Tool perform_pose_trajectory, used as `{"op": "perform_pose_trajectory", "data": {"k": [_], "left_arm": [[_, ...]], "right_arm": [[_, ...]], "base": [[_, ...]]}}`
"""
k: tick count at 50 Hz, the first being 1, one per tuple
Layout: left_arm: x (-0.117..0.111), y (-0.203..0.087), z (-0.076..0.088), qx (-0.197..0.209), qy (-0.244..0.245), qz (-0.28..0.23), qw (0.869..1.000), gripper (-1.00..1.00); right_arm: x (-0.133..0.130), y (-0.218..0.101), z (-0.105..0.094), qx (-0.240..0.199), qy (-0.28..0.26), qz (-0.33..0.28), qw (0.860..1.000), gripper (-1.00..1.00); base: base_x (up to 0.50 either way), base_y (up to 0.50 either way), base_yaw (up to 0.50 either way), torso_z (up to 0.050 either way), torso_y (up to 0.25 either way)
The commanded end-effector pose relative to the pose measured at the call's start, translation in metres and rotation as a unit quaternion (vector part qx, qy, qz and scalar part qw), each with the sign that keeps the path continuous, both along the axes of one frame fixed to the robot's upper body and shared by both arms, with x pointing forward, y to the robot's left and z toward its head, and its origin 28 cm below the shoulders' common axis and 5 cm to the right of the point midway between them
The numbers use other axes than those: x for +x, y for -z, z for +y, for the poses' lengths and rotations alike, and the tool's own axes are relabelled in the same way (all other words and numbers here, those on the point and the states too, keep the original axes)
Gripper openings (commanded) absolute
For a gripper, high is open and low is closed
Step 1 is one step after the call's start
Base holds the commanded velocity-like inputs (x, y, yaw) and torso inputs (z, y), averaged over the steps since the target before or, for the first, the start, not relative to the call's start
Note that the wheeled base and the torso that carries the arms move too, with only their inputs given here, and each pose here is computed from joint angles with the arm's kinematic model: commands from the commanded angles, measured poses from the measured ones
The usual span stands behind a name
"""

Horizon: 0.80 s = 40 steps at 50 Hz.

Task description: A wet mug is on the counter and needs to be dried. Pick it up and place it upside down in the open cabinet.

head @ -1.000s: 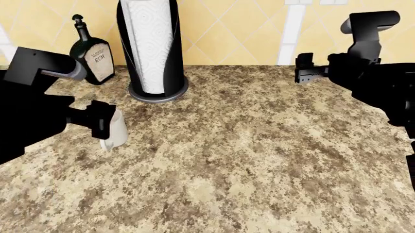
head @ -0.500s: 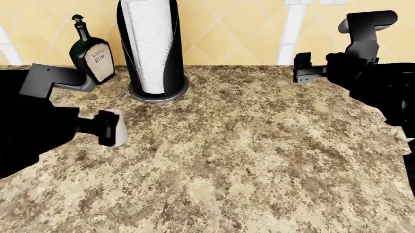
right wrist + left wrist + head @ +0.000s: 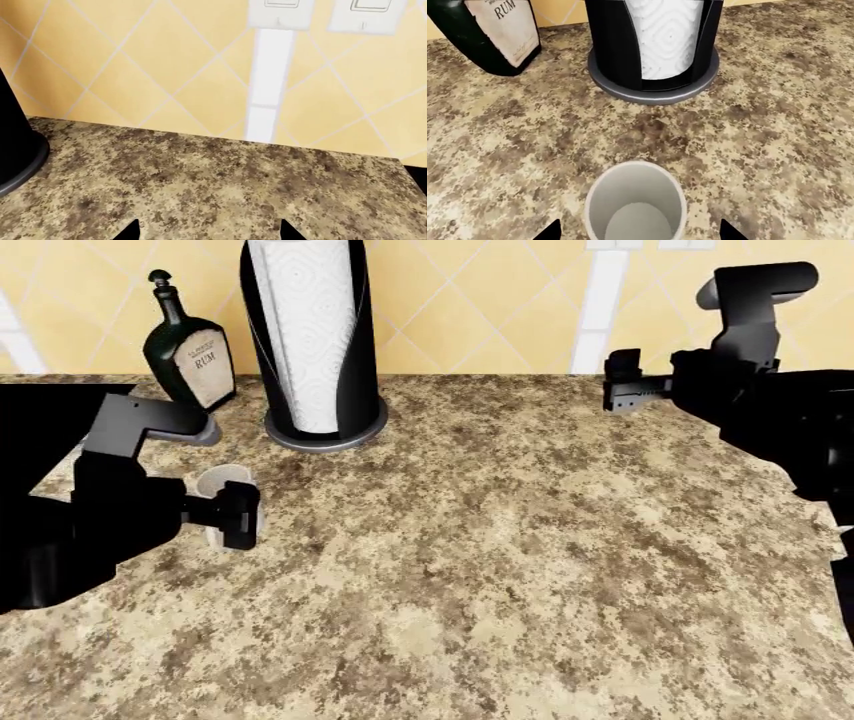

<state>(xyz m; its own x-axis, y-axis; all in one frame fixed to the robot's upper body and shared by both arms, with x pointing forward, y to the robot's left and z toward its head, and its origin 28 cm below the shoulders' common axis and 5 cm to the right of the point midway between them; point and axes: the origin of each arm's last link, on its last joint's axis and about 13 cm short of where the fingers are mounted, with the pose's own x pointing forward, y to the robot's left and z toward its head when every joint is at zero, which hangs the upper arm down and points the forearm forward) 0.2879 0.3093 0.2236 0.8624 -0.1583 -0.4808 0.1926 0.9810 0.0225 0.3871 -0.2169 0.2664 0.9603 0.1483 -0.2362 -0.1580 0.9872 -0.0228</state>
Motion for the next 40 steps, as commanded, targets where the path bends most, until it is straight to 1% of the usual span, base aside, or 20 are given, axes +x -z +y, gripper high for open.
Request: {"op": "perform_pose_trajectory", "data": {"k": [1,10,18,23,24,30,37,40], "left_arm": [[0.01,0.013,-0.001,0.004,-0.011,0.013,1.0,1.0],[0.015,0.024,-0.003,0.006,-0.008,0.022,1.0,1.0],[0.019,0.028,-0.003,0.001,-0.005,0.012,1.0,1.0],[0.022,0.032,-0.004,0.001,-0.005,-0.031,1.0,1.0],[0.022,0.033,-0.003,0.001,-0.007,-0.037,0.999,-1.0],[0.023,0.038,-0.004,0.009,-0.019,-0.043,0.999,-1.0],[0.02,0.041,-0.004,0.015,-0.013,-0.038,0.999,-1.0],[0.018,0.039,-0.005,0.014,-0.01,-0.044,0.999,-1.0]], "right_arm": [[0.0,0.001,-0.001,0.0,0.001,0.0,1.0,1.0],[-0.001,0.0,0.0,0.0,-0.002,-0.001,1.0,1.0],[-0.001,0.001,-0.001,0.0,0.002,-0.002,1.0,1.0],[0.0,0.002,0.0,-0.004,0.0,-0.002,1.0,1.0],[0.0,0.002,0.0,-0.004,0.001,-0.002,1.0,1.0],[0.0,0.0,0.0,-0.003,0.002,-0.005,1.0,1.0],[-0.001,0.0,0.001,-0.002,0.0,-0.008,1.0,1.0],[-0.003,-0.001,0.001,0.003,-0.002,-0.011,1.0,1.0]], "base": [[0.0,0.0,0.0,0.0,0.0],[0.0,0.0,0.0,0.0,0.0],[0.0,0.0,0.0,0.0,0.0],[0.0,0.0,0.0,0.0,0.0],[0.0,0.0,0.0,0.0,0.0],[0.0,0.0,0.0,0.0,0.0],[0.0,0.0,0.0,0.0,0.0],[0.0,0.0,0.0,0.0,0.0]]}}
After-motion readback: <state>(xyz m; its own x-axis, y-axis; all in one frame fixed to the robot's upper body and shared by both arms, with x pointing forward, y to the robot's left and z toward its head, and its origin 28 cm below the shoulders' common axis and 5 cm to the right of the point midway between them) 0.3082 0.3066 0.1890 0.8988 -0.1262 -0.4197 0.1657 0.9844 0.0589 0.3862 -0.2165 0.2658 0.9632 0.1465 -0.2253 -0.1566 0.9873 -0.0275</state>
